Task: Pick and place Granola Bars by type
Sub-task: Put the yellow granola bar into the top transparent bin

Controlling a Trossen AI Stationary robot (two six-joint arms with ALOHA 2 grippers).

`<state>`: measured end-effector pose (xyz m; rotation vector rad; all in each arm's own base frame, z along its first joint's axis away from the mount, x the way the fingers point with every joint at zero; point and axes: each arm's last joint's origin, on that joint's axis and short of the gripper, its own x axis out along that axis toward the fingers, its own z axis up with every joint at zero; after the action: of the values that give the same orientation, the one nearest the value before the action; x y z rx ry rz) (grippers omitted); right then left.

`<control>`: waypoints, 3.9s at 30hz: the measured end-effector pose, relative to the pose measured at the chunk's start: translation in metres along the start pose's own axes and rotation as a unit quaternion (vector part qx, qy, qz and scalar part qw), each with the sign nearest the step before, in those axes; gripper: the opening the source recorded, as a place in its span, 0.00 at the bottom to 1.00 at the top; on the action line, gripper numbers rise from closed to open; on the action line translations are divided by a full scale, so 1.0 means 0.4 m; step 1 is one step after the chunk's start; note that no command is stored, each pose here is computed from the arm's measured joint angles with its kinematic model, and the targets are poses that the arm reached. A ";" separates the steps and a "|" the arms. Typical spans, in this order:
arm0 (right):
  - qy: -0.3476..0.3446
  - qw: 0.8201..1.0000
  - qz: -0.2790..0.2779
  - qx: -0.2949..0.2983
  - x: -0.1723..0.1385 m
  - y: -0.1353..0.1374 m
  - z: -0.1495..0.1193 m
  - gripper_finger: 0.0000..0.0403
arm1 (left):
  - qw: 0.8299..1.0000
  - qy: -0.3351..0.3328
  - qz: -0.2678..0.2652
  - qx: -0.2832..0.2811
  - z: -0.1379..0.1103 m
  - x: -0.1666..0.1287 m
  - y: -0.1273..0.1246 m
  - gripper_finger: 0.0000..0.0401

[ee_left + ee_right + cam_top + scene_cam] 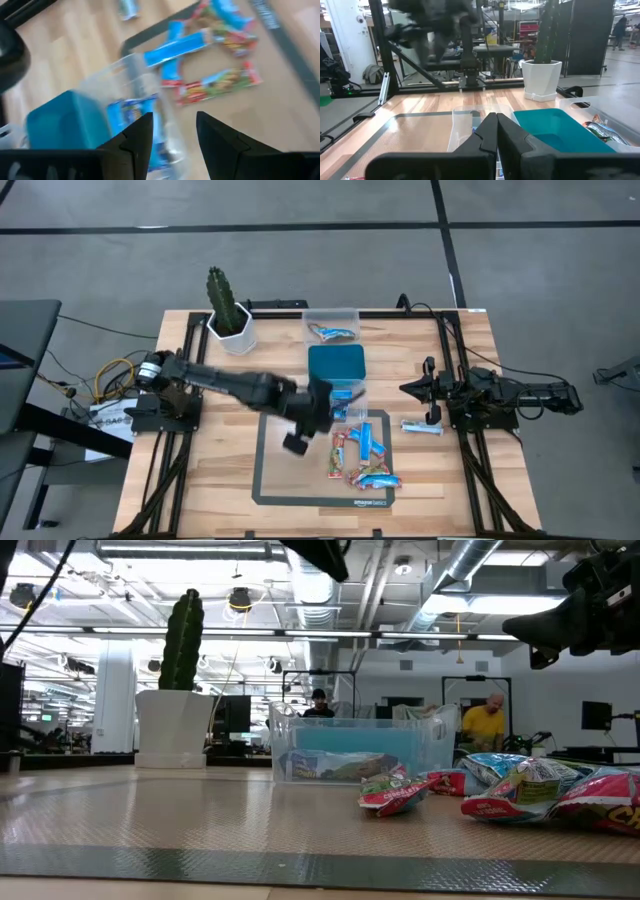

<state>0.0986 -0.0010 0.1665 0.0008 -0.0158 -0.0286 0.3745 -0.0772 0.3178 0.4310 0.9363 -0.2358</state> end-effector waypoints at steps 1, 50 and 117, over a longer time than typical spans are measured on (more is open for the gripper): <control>0.000 1.000 0.000 0.000 0.000 0.000 0.000 0.00 | 1.000 0.002 -0.007 0.005 0.004 -0.003 -0.023 0.36; 0.000 1.000 0.000 0.000 0.000 0.000 0.000 0.00 | 0.793 -0.113 -0.088 -0.593 -0.194 0.233 -0.141 0.36; 0.000 1.000 0.000 0.000 0.000 0.000 0.000 0.00 | 0.754 -0.336 -0.110 -0.553 -0.442 0.150 -0.183 0.36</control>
<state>0.0986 -0.0010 0.1665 0.0006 -0.0163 -0.0286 0.2533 -0.0624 0.1587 -0.8466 0.2728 -0.0042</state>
